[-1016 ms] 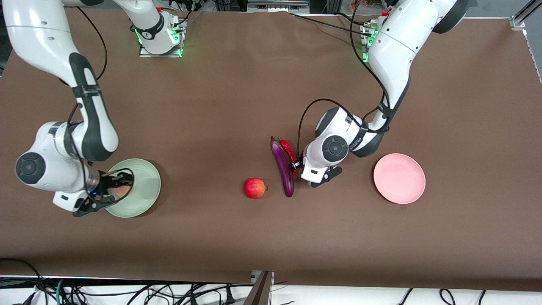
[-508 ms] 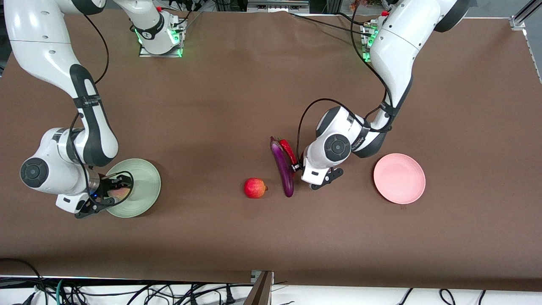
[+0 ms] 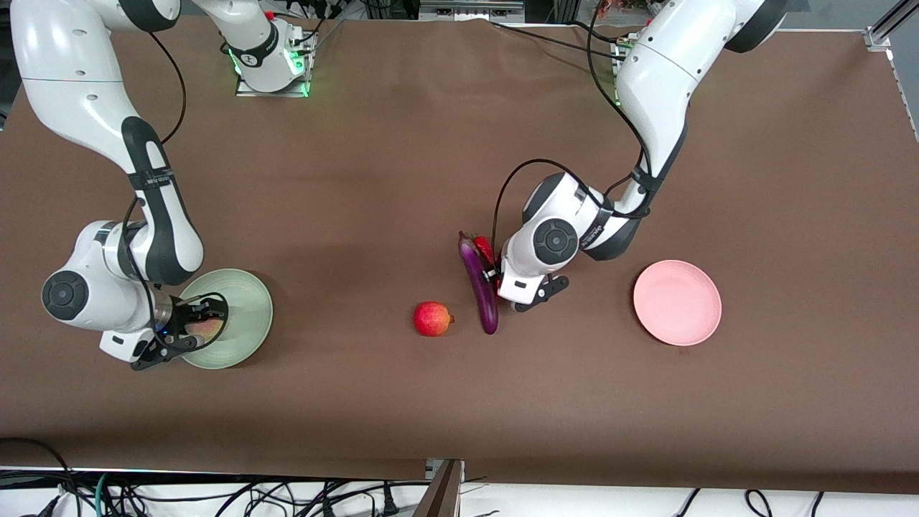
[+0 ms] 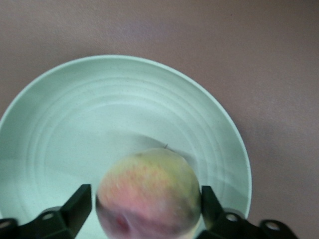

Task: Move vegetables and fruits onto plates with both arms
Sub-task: 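Carry the peach to the green plate while the left gripper grasps the chili, then lower the peach onto the green plate and open the right gripper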

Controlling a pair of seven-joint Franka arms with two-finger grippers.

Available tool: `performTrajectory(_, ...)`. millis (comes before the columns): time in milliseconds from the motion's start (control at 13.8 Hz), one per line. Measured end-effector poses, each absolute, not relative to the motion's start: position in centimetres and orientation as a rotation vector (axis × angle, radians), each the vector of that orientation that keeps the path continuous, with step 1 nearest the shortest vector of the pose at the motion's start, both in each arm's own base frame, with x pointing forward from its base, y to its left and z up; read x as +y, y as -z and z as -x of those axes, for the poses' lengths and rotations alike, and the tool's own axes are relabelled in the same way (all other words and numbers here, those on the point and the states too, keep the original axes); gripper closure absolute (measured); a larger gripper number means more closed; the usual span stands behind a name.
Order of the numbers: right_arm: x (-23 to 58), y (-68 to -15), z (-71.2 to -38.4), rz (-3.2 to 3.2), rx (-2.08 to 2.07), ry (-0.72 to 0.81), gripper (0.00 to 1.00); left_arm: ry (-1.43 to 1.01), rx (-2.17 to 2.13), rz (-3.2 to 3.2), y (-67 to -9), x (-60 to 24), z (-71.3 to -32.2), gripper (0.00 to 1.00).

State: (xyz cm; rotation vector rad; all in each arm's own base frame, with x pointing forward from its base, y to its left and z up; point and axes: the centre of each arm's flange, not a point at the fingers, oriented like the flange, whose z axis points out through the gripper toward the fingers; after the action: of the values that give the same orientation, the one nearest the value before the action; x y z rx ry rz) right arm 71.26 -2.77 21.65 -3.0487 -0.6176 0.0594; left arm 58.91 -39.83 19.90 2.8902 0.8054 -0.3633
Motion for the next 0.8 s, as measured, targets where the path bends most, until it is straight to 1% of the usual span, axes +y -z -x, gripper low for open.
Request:
performTrajectory(145, -2.0, -22.7, -71.4, 3.031, -0.619, -0.062, 0.0, 0.377, 0.807, -2.898, -19.3, -39.7, -58.6, 0.26)
performTrajectory(290, -0.2, -25.2, -71.8, 3.011, -0.627, -0.044, 0.0, 0.386, 0.808, -2.902, -18.9, -39.6, -58.3, 0.28)
performTrajectory(363, 0.7, -26.8, -71.9, 3.005, -0.622, -0.048, 0.0, 0.387, 0.806, -2.903, -18.7, -39.8, -58.2, 0.28)
performTrajectory(508, 2.5, -29.0, -72.1, 3.003, -0.596, -0.063, 0.0, 0.385, 0.8, -2.903, -18.3, -40.2, -57.9, 0.31)
performTrajectory(726, 6.8, -29.4, -71.9, 3.018, -0.505, -0.077, 0.0, 0.369, 0.8, -2.897, -17.7, -42.0, -56.8, 0.33)
performTrajectory(798, 8.8, -29.3, -71.7, 3.026, -0.464, -0.084, 0.0, 0.368, 0.8, -2.898, -17.5, -42.5, -56.5, 0.37)
